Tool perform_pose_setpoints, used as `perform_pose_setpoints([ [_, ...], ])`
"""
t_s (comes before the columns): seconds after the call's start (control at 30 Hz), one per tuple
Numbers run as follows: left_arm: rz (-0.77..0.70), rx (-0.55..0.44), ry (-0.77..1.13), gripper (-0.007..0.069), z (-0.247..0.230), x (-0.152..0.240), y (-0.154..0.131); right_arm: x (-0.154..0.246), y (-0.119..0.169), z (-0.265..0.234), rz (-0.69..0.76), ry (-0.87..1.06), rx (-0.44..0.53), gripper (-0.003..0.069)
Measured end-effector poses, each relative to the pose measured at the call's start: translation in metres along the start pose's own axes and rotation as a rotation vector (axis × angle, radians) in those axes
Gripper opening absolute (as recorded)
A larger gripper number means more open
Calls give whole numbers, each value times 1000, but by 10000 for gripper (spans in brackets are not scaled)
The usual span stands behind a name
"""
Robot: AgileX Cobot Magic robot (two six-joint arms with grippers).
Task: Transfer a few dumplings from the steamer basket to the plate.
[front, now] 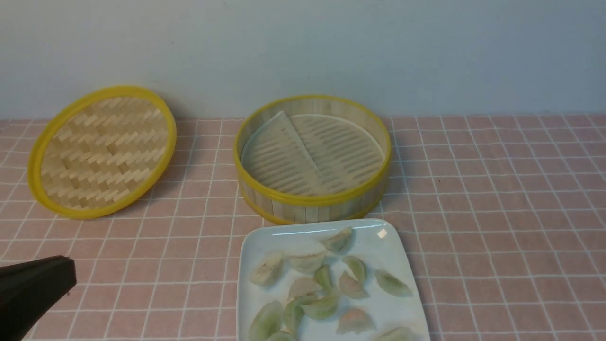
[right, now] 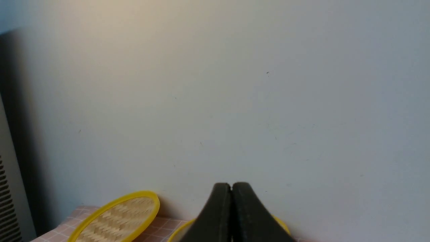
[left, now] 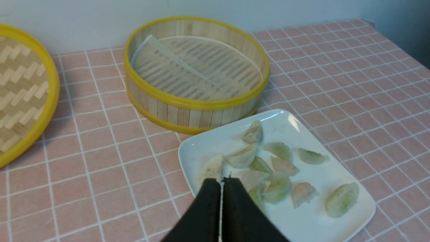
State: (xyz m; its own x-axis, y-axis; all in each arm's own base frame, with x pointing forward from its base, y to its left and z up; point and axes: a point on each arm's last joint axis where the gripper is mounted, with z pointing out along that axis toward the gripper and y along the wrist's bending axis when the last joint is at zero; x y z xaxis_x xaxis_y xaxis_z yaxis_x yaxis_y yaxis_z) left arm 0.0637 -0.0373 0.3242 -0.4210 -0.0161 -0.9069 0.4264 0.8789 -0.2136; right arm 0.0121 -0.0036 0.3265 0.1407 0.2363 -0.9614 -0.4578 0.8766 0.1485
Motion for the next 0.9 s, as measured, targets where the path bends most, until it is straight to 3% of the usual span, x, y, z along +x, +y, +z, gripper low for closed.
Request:
perform_pose_setpoints([
  [0.3, 3, 0, -5, -6, -1, 0, 0, 0, 0, 0, -1, 0, 0, -15],
  [0.53, 162, -44, -47, -6, 5, 8, 7, 0, 0, 0, -3, 0, 0, -15],
  [0.63, 198, -118, -117, -6, 11, 26, 17, 0, 0, 0, -3, 0, 0, -15],
  [0.9, 93, -396, -195, -6, 24, 108, 51, 0, 0, 0, -3, 0, 0, -15],
])
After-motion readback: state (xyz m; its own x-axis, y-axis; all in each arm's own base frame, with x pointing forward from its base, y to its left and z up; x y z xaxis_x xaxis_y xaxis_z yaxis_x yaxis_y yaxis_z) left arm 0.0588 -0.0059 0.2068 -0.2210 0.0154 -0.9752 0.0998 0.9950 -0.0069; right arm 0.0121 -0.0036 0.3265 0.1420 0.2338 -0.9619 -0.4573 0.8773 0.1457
